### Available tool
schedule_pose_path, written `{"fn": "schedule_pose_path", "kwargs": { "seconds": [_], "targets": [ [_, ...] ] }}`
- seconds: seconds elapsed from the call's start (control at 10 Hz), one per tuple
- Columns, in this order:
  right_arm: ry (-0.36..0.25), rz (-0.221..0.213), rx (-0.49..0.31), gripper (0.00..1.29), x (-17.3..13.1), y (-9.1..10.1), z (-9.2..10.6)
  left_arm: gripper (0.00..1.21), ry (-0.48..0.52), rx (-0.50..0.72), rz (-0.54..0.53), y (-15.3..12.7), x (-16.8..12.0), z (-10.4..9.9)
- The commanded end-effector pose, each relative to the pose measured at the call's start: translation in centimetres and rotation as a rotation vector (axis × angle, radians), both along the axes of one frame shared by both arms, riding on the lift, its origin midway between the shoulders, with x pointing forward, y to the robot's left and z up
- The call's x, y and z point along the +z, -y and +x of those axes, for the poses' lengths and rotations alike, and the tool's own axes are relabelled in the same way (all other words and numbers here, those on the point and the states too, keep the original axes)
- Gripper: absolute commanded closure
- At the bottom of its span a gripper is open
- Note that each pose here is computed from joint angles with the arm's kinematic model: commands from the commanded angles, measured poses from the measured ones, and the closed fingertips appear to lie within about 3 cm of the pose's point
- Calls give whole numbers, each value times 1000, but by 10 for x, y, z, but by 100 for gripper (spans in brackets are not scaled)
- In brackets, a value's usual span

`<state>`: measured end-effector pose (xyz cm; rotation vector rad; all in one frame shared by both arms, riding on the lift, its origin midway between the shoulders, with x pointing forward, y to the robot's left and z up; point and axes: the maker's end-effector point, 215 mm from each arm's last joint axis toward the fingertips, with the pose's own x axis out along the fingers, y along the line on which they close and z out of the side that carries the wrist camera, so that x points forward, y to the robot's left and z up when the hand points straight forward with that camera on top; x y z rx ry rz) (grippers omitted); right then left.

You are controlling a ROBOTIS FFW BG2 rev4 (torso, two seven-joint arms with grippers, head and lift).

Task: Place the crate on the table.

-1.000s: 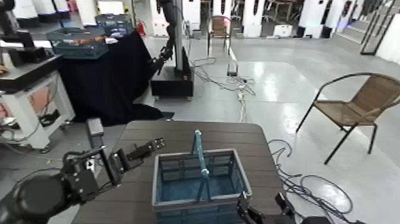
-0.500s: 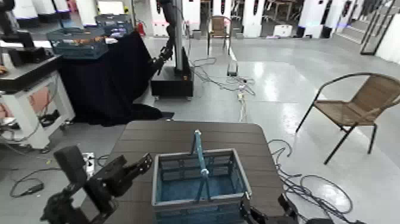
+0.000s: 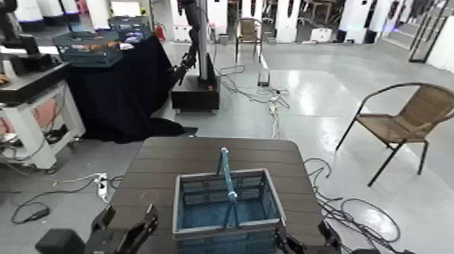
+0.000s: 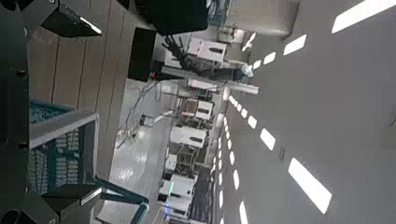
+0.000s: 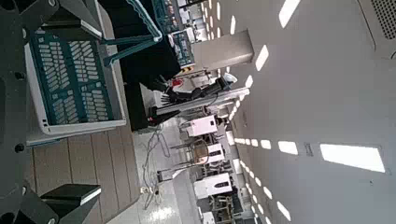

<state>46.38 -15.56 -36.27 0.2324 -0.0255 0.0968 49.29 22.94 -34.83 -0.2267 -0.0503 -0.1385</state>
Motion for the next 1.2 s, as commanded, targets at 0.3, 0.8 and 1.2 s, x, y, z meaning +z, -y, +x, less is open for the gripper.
{"fn": "schedule_pose_path", "kwargs": {
  "seconds": [0.3, 0.8, 1.2],
  "targets": [
    [-3, -8, -4, 15, 0, 2, -1, 12, 9, 57, 45, 7, -11, -27],
    [-3, -10, -6, 15, 1, 2, -2, 12, 24, 82, 74, 8, -5, -30],
    [-3, -9, -6, 15, 1, 2, -2, 12, 23, 84, 74, 8, -5, -30]
  ]
}}
